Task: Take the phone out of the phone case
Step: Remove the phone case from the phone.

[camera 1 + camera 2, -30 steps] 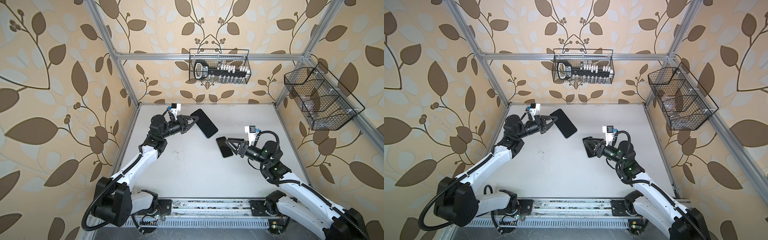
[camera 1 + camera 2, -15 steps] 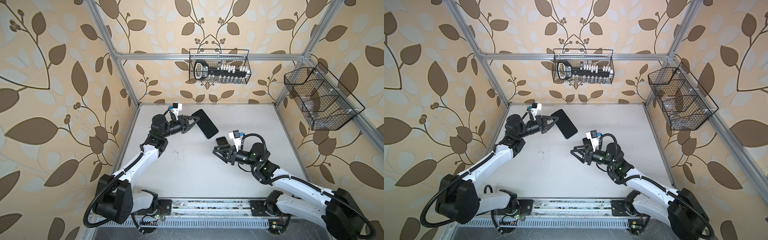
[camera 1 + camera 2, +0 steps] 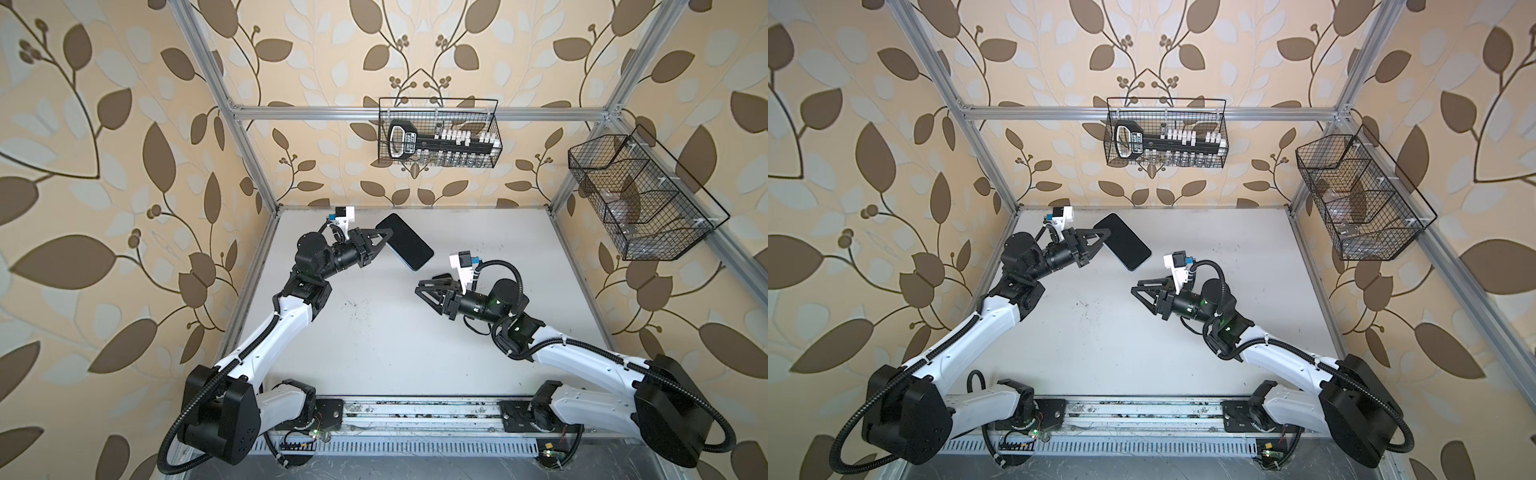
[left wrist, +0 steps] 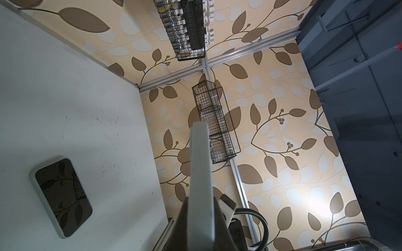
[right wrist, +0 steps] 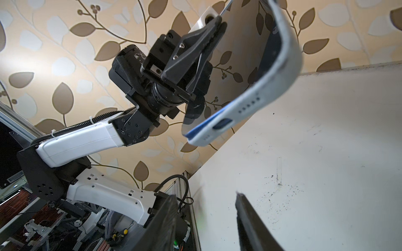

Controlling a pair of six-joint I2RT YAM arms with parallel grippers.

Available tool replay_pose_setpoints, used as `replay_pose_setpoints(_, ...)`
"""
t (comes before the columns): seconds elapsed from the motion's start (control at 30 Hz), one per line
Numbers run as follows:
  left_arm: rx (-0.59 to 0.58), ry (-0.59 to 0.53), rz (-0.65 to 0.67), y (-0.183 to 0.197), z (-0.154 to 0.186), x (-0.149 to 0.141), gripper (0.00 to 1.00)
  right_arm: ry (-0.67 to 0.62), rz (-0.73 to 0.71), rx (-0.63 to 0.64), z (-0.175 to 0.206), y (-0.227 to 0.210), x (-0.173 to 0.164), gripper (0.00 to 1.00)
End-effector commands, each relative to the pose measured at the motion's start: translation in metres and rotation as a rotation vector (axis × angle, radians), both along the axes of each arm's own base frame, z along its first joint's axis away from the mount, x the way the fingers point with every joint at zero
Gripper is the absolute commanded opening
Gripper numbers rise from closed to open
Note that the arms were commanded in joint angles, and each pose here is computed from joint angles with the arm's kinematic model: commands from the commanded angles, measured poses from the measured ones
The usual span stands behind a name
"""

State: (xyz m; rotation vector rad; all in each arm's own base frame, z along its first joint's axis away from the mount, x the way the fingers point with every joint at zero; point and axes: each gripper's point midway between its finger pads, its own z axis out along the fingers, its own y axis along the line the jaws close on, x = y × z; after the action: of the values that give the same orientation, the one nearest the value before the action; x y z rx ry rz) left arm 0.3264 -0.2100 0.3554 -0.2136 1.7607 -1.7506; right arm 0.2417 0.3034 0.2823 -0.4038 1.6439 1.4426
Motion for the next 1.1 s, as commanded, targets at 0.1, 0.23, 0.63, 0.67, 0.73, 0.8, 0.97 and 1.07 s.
replay_pose_setpoints(0.1,-0.057,-0.086,0.009,0.006,0.027,-0.011,0.00,-0.096,-0.001,0.077,0.040,0.003,0.002,0.44)
replay_pose_setpoints(0.23,-0.072,-0.083,0.006,0.006,0.027,-0.012,0.00,-0.099,0.008,0.074,0.043,0.007,0.004,0.41)
replay_pose_setpoints(0.63,-0.094,-0.087,-0.001,0.007,0.034,-0.015,0.00,-0.093,-0.009,0.064,0.040,0.009,0.011,0.40)
replay_pose_setpoints(0.67,-0.095,-0.090,-0.003,0.007,0.036,-0.016,0.00,-0.092,-0.012,0.064,0.041,0.009,0.012,0.40)
replay_pose_setpoints(0.73,-0.099,-0.088,-0.006,0.006,0.036,-0.016,0.00,-0.096,-0.014,0.061,0.041,0.009,0.014,0.39)
replay_pose_setpoints(0.8,-0.102,-0.089,-0.012,0.006,0.037,-0.017,0.00,-0.098,-0.015,0.057,0.040,0.009,0.015,0.39)
replay_pose_setpoints(0.97,-0.109,-0.085,-0.016,0.005,0.037,-0.020,0.00,-0.098,-0.016,0.054,0.040,0.010,0.018,0.36)
replay_pose_setpoints(1.07,-0.111,-0.080,-0.014,0.005,0.036,-0.020,0.00,-0.101,-0.010,0.052,0.040,0.011,0.018,0.36)
